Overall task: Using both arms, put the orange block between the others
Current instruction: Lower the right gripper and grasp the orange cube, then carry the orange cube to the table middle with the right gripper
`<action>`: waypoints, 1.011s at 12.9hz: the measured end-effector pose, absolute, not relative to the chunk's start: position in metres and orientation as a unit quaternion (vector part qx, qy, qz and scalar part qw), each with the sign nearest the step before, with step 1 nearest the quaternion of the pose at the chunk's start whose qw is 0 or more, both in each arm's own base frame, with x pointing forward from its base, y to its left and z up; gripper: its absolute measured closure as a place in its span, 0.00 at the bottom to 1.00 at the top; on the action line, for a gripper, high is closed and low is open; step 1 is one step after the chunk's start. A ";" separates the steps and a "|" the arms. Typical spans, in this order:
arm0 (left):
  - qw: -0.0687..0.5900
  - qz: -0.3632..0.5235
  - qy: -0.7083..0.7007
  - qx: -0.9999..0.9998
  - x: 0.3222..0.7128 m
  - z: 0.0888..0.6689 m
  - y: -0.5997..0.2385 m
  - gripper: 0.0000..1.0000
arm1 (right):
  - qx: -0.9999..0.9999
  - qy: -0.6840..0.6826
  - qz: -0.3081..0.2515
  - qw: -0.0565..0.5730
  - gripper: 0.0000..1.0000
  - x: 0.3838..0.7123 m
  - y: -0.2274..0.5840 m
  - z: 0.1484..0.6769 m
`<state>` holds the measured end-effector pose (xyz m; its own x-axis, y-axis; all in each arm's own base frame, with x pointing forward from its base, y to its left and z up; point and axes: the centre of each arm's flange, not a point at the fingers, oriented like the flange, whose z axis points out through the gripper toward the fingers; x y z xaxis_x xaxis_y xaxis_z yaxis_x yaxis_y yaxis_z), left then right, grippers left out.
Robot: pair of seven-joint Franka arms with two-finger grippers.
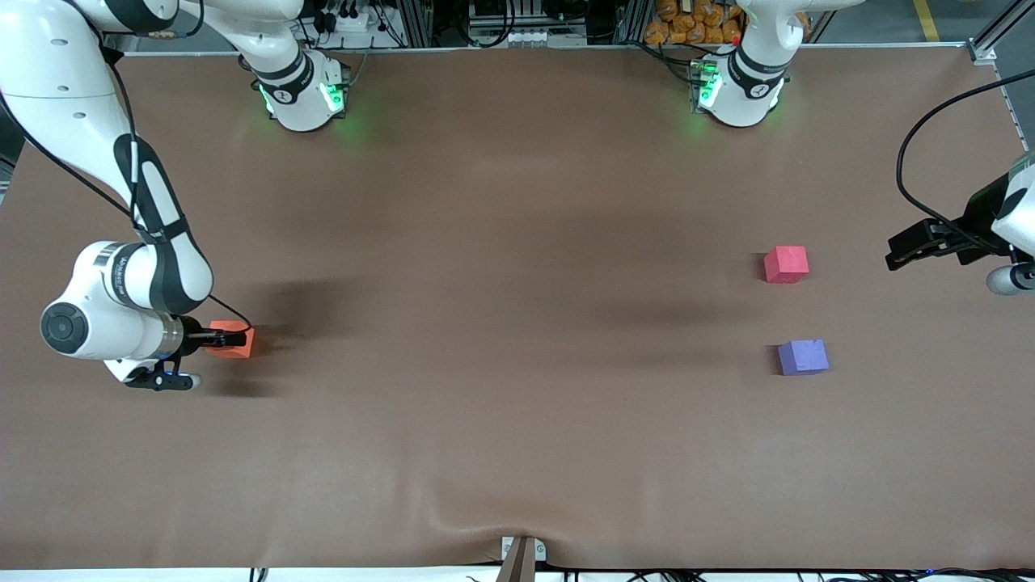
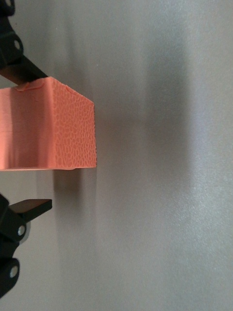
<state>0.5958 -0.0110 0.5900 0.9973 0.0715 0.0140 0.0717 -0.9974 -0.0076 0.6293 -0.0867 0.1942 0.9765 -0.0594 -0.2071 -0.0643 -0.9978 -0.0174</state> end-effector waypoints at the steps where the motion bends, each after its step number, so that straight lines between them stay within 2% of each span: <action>1: 0.004 -0.007 -0.036 -0.999 0.596 0.590 -0.011 0.00 | -0.994 0.031 0.105 0.012 0.00 0.629 -0.087 0.192; 2: 0.004 -0.007 -0.036 -0.999 0.596 0.590 -0.011 0.00 | -0.994 0.031 0.105 0.012 0.00 0.629 -0.087 0.191; 4: 0.004 -0.006 -0.036 -0.999 0.596 0.590 -0.011 0.00 | -0.994 0.031 0.107 0.012 0.19 0.629 -0.087 0.190; 6: 0.004 -0.006 -0.036 -0.999 0.596 0.590 -0.011 0.00 | -0.994 0.031 0.106 0.012 0.41 0.629 -0.086 0.190; 10: 0.004 -0.006 -0.036 -0.999 0.596 0.589 -0.011 0.00 | -0.993 0.025 0.110 0.015 0.44 0.635 -0.080 0.203; 13: 0.004 -0.006 -0.037 -0.999 0.596 0.589 -0.010 0.00 | -0.992 -0.004 0.124 0.018 0.44 0.659 -0.049 0.264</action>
